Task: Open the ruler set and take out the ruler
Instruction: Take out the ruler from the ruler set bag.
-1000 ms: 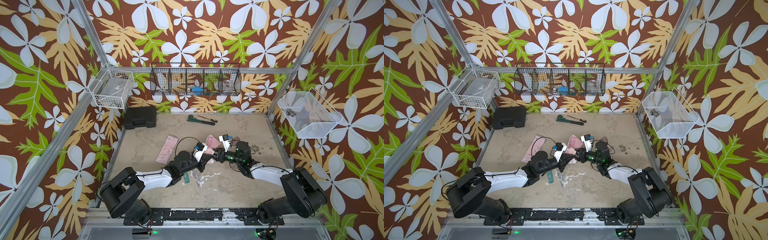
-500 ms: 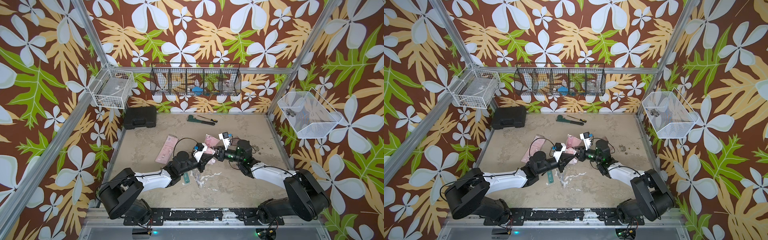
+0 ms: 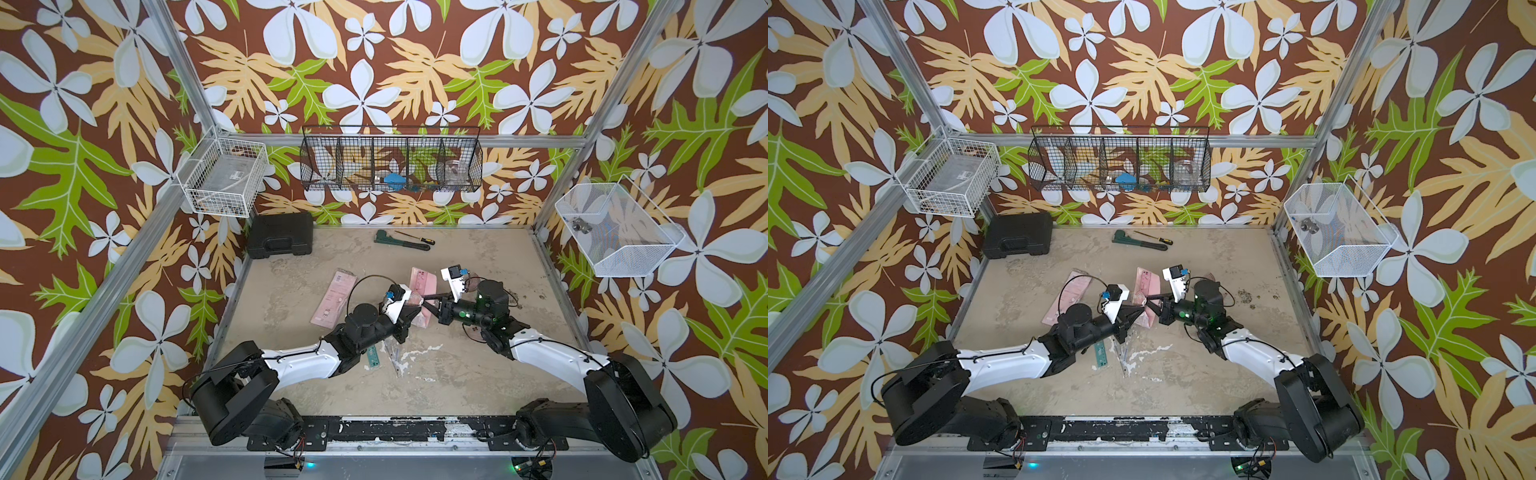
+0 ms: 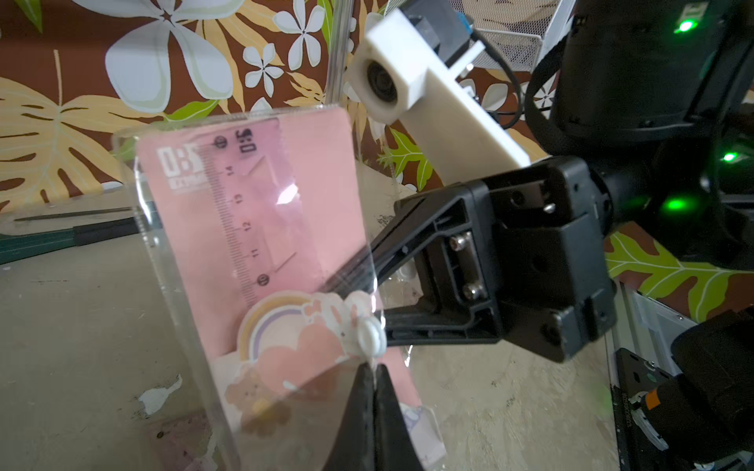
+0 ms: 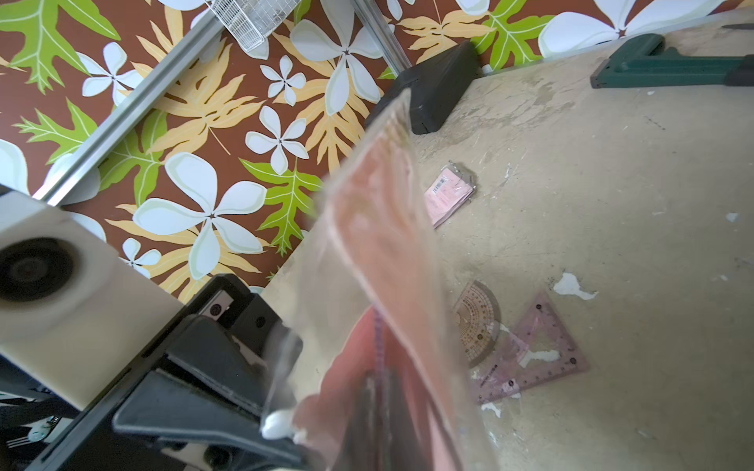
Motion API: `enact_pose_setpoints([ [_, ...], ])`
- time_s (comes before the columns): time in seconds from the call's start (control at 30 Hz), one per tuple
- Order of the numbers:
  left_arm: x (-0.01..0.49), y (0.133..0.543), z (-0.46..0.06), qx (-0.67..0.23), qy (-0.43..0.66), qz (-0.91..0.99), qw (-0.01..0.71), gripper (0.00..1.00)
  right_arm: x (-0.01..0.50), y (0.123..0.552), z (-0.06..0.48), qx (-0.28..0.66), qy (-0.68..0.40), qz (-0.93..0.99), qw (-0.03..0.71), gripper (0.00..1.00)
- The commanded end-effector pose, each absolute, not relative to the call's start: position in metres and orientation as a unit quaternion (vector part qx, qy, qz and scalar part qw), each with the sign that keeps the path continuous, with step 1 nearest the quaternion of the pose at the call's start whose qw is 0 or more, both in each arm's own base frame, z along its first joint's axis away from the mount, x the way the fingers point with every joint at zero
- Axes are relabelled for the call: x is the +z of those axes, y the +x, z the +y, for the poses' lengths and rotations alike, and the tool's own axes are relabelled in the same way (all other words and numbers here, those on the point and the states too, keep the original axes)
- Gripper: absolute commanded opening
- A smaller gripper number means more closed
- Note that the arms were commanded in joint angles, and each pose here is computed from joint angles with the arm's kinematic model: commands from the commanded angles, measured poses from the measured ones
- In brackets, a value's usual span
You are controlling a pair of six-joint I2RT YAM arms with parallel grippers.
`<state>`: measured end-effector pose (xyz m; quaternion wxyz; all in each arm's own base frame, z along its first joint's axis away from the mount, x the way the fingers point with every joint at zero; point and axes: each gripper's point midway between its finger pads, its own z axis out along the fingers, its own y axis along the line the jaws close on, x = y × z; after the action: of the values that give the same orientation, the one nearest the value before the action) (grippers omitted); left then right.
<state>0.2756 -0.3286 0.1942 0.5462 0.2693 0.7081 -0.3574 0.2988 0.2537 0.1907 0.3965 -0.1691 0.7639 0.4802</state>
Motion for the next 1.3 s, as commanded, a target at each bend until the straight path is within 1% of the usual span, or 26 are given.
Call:
enact_pose_setpoints([
  [0.0, 0.194, 0.293, -0.316, -0.309, 0.242, 0.725, 0.566, 0.0, 0.188, 0.298, 0.249, 0.46, -0.174, 0.775, 0.397, 0.01],
  [0.2, 0.186, 0.305, -0.313, -0.282, 0.223, 0.745, 0.561, 0.0, 0.199, 0.288, 0.248, 0.466, -0.188, 0.764, 0.405, 0.0],
  [0.33, 0.194, 0.308, -0.313, -0.28, 0.217, 0.742, 0.569, 0.0, 0.19, 0.289, 0.249, 0.457, -0.187, 0.778, 0.388, 0.0],
  [0.47, 0.201, 0.312, -0.317, -0.277, 0.22, 0.74, 0.571, 0.0, 0.198, 0.294, 0.246, 0.448, -0.171, 0.781, 0.401, 0.0],
  [0.6, 0.191, 0.316, -0.328, -0.277, 0.231, 0.756, 0.546, 0.0, 0.214, 0.297, 0.238, 0.441, -0.153, 0.764, 0.446, 0.0],
  [0.8, 0.174, 0.306, -0.346, -0.288, 0.26, 0.761, 0.52, 0.0, 0.261, 0.297, 0.223, 0.433, -0.138, 0.721, 0.524, 0.0],
  [0.93, 0.167, 0.304, -0.353, -0.291, 0.269, 0.764, 0.509, 0.0, 0.279, 0.301, 0.212, 0.423, -0.125, 0.708, 0.552, 0.0],
  [1.0, 0.164, 0.309, -0.355, -0.283, 0.264, 0.773, 0.504, 0.0, 0.285, 0.308, 0.204, 0.41, -0.108, 0.713, 0.558, 0.0],
  [1.1, 0.157, 0.323, -0.359, -0.257, 0.255, 0.789, 0.496, 0.0, 0.289, 0.324, 0.175, 0.387, -0.048, 0.732, 0.559, 0.0],
  [1.17, 0.149, 0.335, -0.364, -0.235, 0.251, 0.801, 0.49, 0.0, 0.28, 0.334, 0.151, 0.381, -0.006, 0.749, 0.543, 0.0],
  [1.27, 0.141, 0.361, -0.371, -0.19, 0.232, 0.824, 0.481, 0.0, 0.251, 0.343, 0.115, 0.366, 0.056, 0.779, 0.506, 0.0],
])
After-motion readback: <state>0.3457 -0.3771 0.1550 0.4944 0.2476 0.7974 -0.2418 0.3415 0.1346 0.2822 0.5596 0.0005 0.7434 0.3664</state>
